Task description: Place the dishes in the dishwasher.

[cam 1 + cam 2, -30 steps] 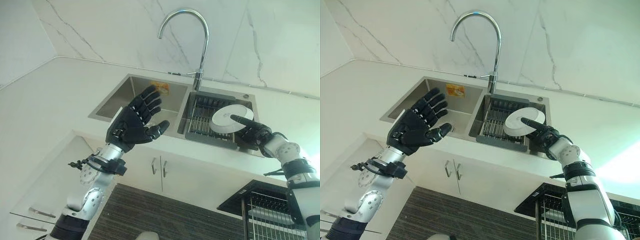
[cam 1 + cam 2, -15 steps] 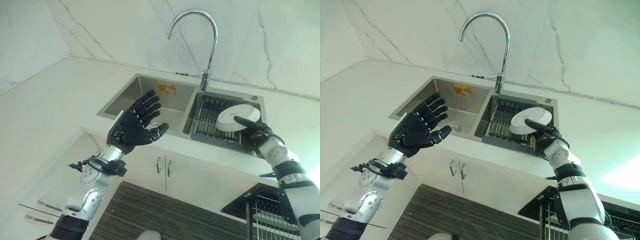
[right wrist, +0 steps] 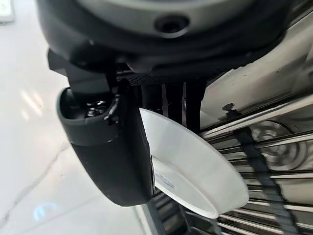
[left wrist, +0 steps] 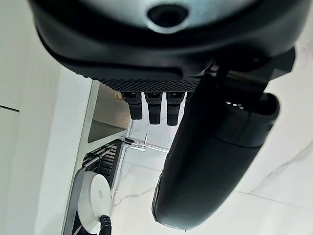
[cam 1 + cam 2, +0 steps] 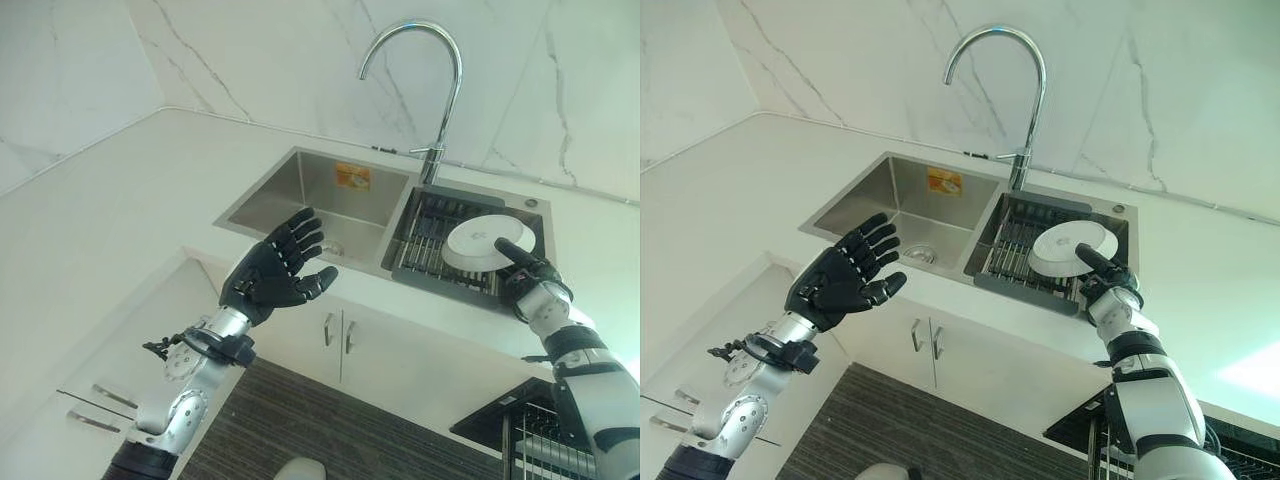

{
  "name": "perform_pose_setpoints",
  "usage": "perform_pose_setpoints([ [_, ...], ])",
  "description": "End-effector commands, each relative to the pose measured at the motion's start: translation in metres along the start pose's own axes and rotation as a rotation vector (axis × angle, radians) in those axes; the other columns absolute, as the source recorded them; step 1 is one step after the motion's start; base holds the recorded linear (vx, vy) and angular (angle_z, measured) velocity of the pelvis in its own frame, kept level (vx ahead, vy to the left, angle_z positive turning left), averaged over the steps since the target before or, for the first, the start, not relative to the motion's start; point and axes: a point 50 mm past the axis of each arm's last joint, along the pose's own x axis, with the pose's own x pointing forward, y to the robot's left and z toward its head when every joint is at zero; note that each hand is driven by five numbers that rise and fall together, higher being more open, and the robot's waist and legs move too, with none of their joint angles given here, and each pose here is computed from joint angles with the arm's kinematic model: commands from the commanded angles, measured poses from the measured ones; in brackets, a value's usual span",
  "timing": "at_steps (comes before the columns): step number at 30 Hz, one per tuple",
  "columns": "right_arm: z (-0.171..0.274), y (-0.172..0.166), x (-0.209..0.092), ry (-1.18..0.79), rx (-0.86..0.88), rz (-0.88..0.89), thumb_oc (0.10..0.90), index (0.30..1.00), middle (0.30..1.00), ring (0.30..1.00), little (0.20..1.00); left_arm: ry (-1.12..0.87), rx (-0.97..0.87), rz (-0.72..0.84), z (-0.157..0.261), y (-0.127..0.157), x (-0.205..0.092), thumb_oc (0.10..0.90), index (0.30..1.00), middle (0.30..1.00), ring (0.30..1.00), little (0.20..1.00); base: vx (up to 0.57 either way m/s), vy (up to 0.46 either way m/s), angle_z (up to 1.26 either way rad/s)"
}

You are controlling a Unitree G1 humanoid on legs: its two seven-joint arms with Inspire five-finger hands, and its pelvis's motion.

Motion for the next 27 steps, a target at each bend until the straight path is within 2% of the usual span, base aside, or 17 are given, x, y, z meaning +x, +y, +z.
perform_pose_setpoints([
  [1, 0.048, 0.052, -0.014, -0.23, 0.106, 0.214, 0.4, 0.3, 0.3, 0.3, 0.3, -0.24, 0.035, -0.118, 0.045, -0.021, 0.01, 0.8, 0.9, 0.9, 0.9, 0.9, -0.04, 0.028, 0.01],
  [9, 0.068, 0.063, -0.032, -0.391, 0.154, 0.343, 0.4, 0.3, 0.3, 0.3, 0.3, -0.282, 0.039, -0.121, 0.047, -0.021, 0.008, 0.8, 0.9, 0.9, 0.9, 0.9, -0.06, 0.043, 0.0],
  [13, 0.087, 0.068, -0.047, -0.525, 0.122, 0.398, 0.4, 0.3, 0.3, 0.3, 0.3, -0.323, 0.047, -0.125, 0.053, -0.023, 0.008, 0.8, 0.9, 0.9, 0.9, 0.9, -0.11, 0.081, -0.14],
  [15, 0.095, 0.075, -0.06, -0.615, 0.06, 0.421, 0.4, 0.3, 0.3, 0.3, 0.3, -0.335, 0.053, -0.131, 0.055, -0.024, 0.009, 0.8, 0.9, 0.9, 0.9, 0.9, -0.16, 0.114, -0.38],
  [18, 0.104, 0.065, -0.064, -0.76, -0.233, 0.301, 0.4, 0.3, 0.3, 0.3, 0.3, -0.357, 0.076, -0.146, 0.06, -0.028, 0.015, 0.8, 0.9, 0.9, 0.9, 0.9, -0.22, 0.14, -0.31],
  [19, 0.107, 0.063, -0.066, -0.783, -0.262, 0.294, 0.4, 0.3, 0.3, 0.3, 0.3, -0.361, 0.08, -0.15, 0.061, -0.028, 0.014, 0.8, 0.9, 0.9, 0.9, 0.9, -0.19, 0.123, -0.34],
  [21, 0.11, 0.058, -0.073, -0.818, -0.234, 0.302, 0.4, 0.3, 0.3, 0.3, 0.3, -0.373, 0.089, -0.167, 0.062, -0.029, 0.014, 0.8, 0.9, 0.9, 0.9, 0.9, -0.18, 0.11, -0.33],
  [24, 0.097, 0.05, -0.094, -0.808, 0.002, 0.416, 0.4, 0.3, 0.3, 0.3, 0.3, -0.38, 0.093, -0.191, 0.064, -0.029, 0.01, 0.8, 0.9, 0.9, 0.9, 0.9, -0.08, 0.098, -0.18],
  [27, 0.075, 0.035, -0.118, -0.816, 0.164, 0.497, 0.4, 0.3, 0.3, 0.3, 0.3, -0.371, 0.084, -0.206, 0.059, -0.029, 0.003, 0.8, 0.9, 0.9, 0.9, 0.9, 0.01, 0.075, -0.27],
])
